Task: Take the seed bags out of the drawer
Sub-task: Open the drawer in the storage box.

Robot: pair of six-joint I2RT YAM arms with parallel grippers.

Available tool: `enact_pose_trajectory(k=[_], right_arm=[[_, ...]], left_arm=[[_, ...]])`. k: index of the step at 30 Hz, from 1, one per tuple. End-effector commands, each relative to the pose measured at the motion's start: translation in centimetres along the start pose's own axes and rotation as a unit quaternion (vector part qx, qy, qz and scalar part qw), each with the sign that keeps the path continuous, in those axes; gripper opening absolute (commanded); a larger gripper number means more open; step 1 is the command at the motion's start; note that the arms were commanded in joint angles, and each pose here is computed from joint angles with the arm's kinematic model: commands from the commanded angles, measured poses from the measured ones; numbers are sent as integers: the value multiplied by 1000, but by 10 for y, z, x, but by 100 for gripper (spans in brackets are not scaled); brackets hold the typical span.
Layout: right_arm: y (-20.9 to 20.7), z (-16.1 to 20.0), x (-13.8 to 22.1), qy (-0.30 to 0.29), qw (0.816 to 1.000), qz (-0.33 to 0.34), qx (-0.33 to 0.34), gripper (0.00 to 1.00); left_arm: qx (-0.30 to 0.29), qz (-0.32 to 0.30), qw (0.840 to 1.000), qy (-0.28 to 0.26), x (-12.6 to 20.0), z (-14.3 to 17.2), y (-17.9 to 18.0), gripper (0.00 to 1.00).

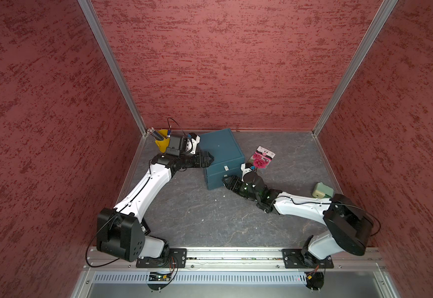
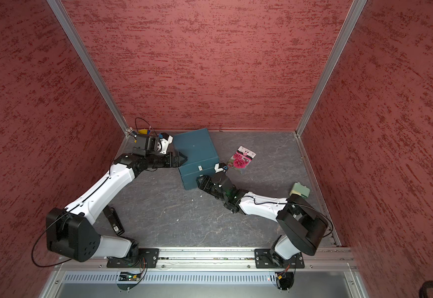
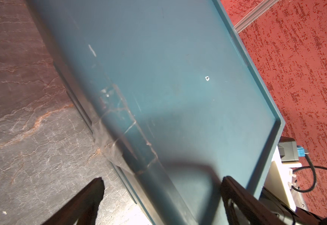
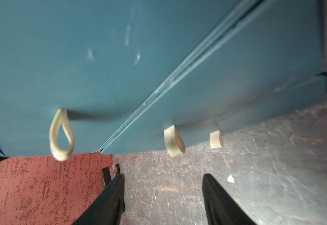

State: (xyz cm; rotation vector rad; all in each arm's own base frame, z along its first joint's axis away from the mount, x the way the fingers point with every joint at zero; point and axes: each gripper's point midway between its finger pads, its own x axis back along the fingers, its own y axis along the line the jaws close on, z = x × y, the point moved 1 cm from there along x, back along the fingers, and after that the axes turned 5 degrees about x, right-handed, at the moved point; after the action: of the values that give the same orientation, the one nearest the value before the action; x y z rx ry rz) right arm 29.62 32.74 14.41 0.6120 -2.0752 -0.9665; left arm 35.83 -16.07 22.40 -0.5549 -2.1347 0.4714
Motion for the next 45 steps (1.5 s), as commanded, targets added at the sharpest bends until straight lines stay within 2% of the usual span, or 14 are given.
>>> enact_pose_trajectory(k=[1, 13, 24, 33, 40, 45], right_arm=[[5, -7, -4, -16, 999, -26, -17, 63], [-10, -14, -15, -43, 998, -32, -41, 52], [-10, -22, -22, -57, 996, -49, -47, 46], [-10, -25, -19, -63, 996, -47, -47, 24], [-12, -24, -16, -60, 996, -41, -46, 0], [-11, -23, -12, -58, 997, -39, -45, 0]], left_arm=[[3, -11, 1000, 15, 1, 10, 8, 97], [2, -14, 1000, 17, 3, 11, 10, 97], [2, -17, 1000, 17, 6, 11, 12, 97], [2, -17, 1000, 17, 6, 11, 12, 97], [3, -17, 1000, 17, 7, 12, 12, 97], [2, -16, 1000, 15, 7, 10, 11, 97]])
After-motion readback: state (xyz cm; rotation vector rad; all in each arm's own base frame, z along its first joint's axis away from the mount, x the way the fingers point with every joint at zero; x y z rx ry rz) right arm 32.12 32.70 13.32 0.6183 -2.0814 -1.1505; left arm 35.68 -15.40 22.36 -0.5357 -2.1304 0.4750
